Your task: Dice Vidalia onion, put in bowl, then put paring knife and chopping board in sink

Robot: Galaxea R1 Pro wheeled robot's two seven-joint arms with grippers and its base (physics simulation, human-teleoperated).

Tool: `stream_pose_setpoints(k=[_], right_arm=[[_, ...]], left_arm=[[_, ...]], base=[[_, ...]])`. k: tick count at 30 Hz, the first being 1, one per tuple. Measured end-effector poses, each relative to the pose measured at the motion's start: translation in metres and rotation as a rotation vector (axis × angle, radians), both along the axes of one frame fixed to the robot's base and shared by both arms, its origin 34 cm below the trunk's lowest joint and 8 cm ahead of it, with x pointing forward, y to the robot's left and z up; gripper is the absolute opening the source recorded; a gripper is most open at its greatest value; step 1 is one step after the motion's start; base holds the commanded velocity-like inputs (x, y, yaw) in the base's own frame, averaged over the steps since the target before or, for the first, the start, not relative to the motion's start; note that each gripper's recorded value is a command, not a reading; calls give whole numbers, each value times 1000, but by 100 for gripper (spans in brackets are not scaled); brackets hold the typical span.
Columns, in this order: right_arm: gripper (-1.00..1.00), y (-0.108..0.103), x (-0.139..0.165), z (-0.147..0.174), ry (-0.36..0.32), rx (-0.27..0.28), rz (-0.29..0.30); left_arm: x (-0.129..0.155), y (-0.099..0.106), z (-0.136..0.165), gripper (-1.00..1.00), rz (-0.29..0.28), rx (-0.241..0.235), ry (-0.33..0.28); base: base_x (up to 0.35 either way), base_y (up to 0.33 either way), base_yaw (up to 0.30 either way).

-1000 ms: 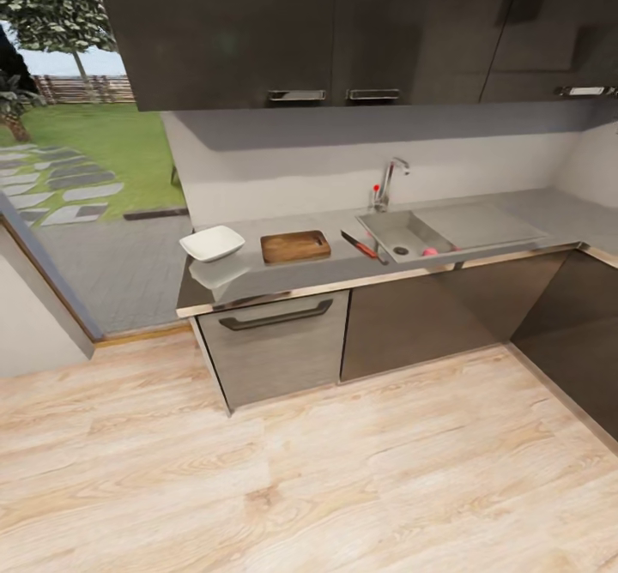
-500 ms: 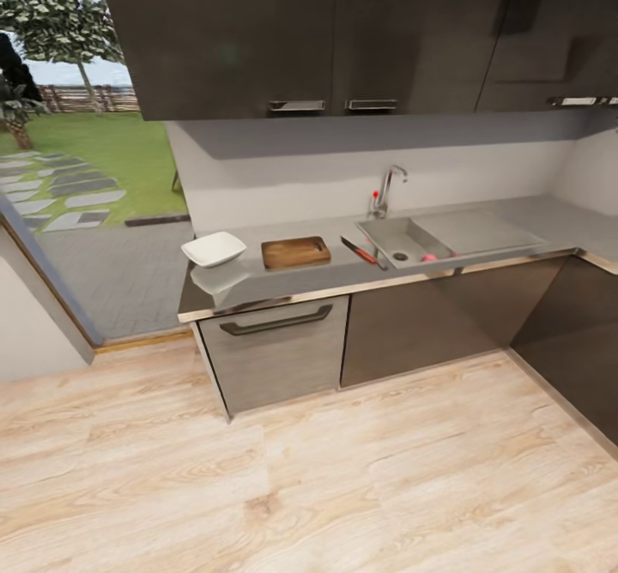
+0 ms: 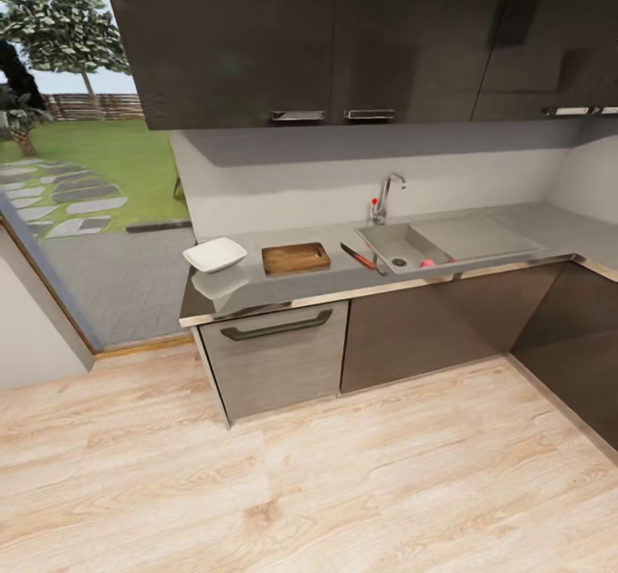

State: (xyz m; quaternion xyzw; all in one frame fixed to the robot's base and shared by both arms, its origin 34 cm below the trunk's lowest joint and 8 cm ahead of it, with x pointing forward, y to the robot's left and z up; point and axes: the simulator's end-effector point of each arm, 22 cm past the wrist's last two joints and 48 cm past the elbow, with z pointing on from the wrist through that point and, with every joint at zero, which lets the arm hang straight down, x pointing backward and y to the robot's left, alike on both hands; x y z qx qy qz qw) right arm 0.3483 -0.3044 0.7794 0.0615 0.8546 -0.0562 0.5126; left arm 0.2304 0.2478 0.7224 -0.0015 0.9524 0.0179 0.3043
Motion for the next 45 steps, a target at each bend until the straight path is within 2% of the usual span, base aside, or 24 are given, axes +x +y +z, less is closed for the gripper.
stream_pose_setpoints(k=[26,45], right_arm=[[100,0,8,9,-39,0,0],[100,0,13,16,-65,0,-1]], left_arm=[[9,0,4,100,1,-1,-36],[18,0,8,100,2,0,-68]], base=[[0,-6,0],[0,-277,0]])
